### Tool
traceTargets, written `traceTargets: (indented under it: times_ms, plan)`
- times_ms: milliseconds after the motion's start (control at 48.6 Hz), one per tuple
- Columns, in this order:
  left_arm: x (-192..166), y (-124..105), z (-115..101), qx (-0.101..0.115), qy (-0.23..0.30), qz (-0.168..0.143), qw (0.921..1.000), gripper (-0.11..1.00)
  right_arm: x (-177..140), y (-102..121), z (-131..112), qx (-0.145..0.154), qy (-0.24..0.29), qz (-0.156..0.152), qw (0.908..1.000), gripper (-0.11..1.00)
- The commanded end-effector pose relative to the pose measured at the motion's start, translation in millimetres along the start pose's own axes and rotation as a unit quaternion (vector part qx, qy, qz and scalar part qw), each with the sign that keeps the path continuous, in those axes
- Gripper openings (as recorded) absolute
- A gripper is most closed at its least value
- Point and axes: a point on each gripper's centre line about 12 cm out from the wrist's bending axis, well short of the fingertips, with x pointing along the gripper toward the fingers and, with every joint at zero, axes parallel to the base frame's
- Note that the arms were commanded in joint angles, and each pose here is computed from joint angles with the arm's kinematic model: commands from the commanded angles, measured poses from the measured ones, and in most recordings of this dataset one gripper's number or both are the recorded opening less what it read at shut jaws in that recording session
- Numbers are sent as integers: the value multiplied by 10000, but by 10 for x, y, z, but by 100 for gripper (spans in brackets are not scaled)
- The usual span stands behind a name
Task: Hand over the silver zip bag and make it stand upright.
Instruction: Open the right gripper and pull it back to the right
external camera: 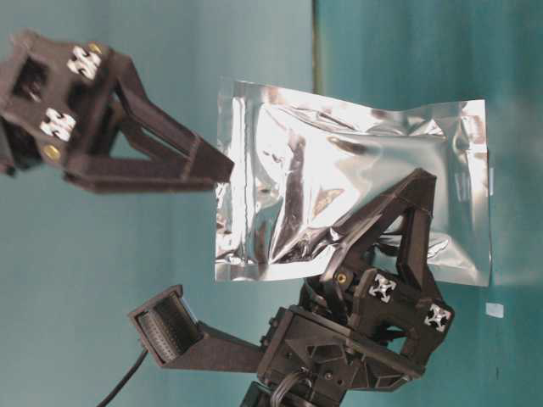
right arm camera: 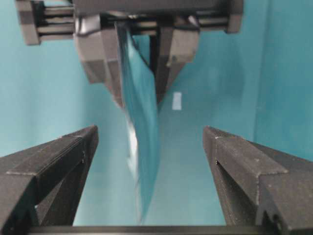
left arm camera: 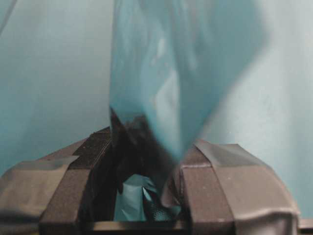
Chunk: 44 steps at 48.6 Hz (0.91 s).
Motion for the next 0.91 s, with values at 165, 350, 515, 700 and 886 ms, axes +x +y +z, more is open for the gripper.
traceTargets:
  times_ms: [165,350,515,700,886]
  plan:
    - [-5,-35,40,29,-58,-44,10000,27,-385,42,-126,398,-940,-41,9948,91]
    - [-8,-41,33,32,-50,-51,10000,27,-475,84,-302,518,-1390,-22,9889,90]
    - [-16,-46,16,43,-27,-56,10000,27,-519,131,-441,497,-1588,6,9861,90]
    - [-21,-45,5,43,-11,-55,10000,27,-546,148,-535,552,-1603,25,9855,90]
    - [-23,-44,11,37,-19,-51,10000,27,-574,152,-611,568,-1618,28,9852,90]
